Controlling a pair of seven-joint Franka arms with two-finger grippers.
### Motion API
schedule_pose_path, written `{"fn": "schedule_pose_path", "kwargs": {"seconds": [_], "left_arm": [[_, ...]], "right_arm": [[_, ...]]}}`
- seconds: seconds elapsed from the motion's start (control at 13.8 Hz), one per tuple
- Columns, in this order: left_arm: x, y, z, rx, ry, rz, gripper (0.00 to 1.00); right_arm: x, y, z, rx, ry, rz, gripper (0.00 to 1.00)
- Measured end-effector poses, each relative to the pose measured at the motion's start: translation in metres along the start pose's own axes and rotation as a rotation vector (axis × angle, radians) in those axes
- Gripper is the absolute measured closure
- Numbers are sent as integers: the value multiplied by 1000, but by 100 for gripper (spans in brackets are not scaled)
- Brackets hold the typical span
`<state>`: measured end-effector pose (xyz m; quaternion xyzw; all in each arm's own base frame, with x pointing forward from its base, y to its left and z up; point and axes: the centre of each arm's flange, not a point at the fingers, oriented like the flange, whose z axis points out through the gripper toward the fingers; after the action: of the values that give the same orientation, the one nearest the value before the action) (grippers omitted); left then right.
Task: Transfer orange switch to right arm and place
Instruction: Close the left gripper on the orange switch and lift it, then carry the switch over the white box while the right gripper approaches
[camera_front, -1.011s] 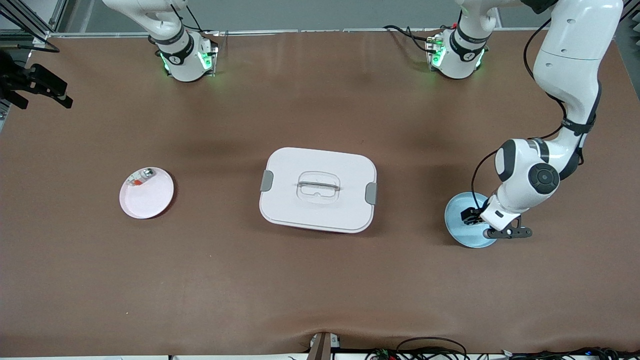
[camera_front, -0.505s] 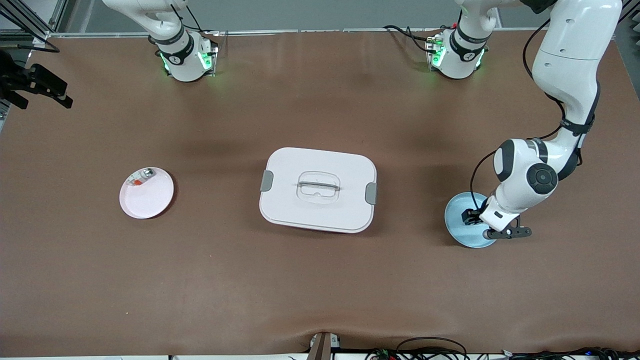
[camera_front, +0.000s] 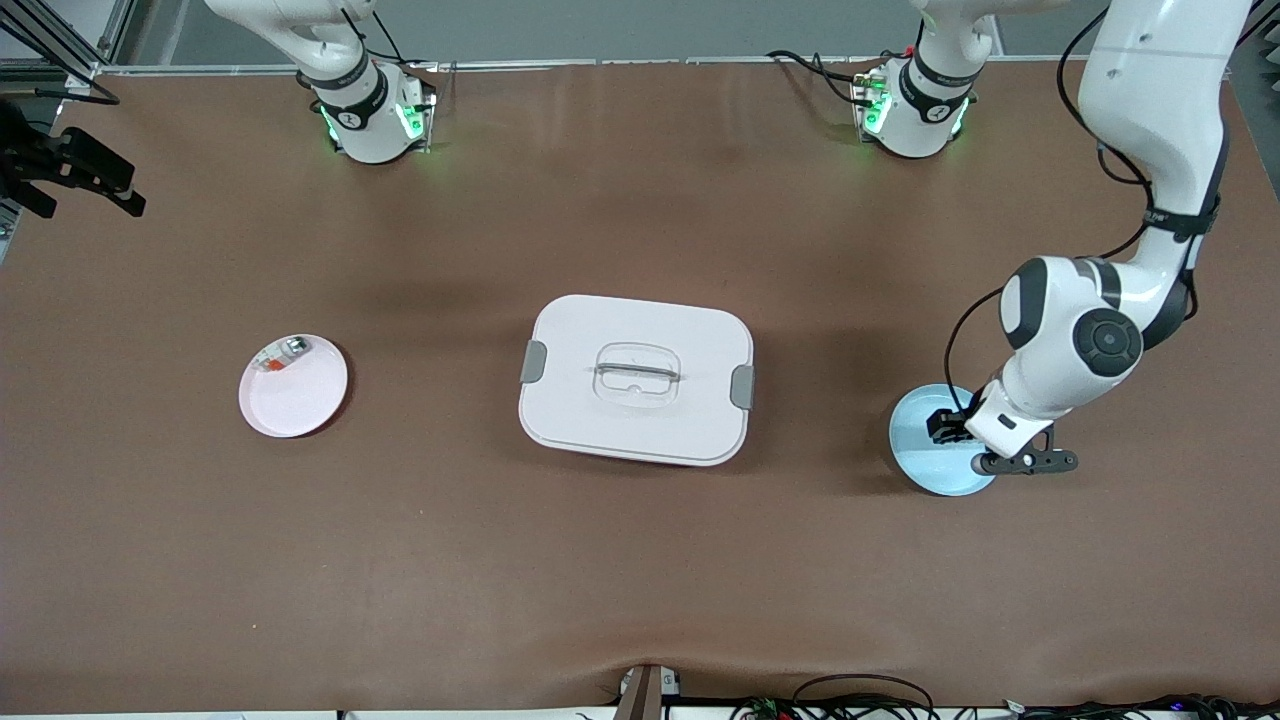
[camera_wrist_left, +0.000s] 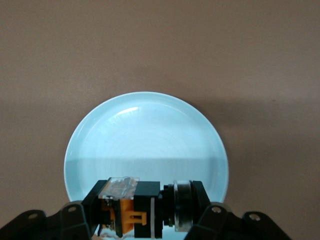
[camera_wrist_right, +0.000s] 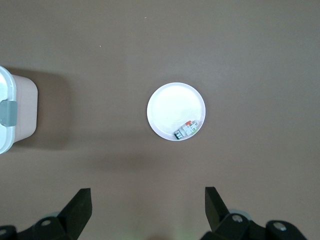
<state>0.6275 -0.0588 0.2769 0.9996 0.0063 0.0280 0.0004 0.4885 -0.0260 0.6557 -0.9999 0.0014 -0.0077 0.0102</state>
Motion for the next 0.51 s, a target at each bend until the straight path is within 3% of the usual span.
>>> {"fn": "schedule_pose_path", "kwargs": {"seconds": [0.51], "left_arm": [[8, 51, -109, -75, -158, -115, 28]], "right_arm": [[6, -21, 8, -1, -15, -41, 0]]}}
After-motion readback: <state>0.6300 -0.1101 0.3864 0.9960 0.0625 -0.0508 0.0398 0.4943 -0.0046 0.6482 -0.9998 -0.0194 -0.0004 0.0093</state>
